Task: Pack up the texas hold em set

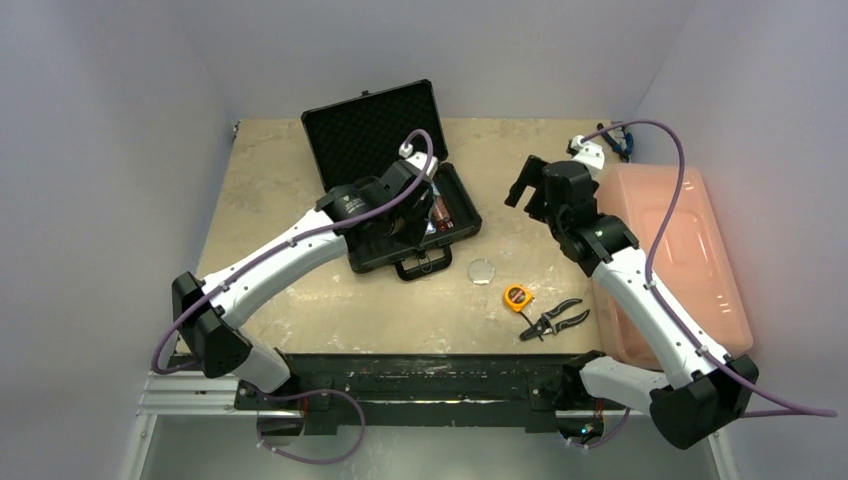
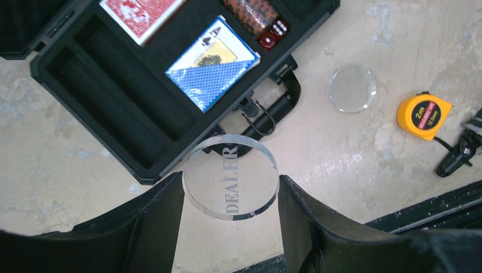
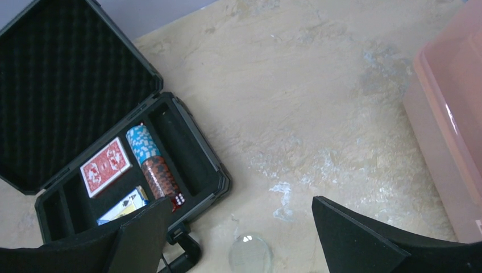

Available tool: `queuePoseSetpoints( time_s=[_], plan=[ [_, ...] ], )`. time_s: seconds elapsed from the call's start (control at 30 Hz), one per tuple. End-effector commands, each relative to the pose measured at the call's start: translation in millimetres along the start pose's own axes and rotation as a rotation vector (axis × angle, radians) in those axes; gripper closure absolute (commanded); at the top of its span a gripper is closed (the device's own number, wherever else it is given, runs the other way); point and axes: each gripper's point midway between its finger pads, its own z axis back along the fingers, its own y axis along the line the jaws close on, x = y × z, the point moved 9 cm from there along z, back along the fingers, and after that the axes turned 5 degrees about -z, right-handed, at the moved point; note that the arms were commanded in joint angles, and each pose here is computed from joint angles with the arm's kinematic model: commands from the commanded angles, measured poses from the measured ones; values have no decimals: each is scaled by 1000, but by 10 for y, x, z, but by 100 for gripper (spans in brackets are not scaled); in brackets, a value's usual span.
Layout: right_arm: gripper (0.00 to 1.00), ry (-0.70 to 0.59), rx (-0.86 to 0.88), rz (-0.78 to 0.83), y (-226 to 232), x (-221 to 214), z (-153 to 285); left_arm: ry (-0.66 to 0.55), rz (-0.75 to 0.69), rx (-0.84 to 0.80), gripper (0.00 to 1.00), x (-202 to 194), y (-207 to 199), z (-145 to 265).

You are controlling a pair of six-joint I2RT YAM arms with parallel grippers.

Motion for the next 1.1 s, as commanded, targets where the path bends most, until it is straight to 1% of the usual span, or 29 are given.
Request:
queuePoseSetpoints(
  time_s=[0.0, 0.33, 0.47, 0.87, 1.07],
  plan=[
    [1, 25, 19, -23, -9, -84, -37, -46, 14, 34, 100, 263, 186, 13],
    [1, 70, 19, 4, -30, -197, -104, -29, 82, 63, 100, 531, 422, -289],
    [1, 90, 27, 11, -20, -233, -137, 5, 108, 85, 100, 608, 502, -476],
    [1, 147, 55, 30, -7, -335, -181, 43, 169, 107, 100, 854, 745, -942],
    [1, 163, 61, 41, -11, -355, -178, 78, 181, 125, 100, 892, 844, -1177]
  ],
)
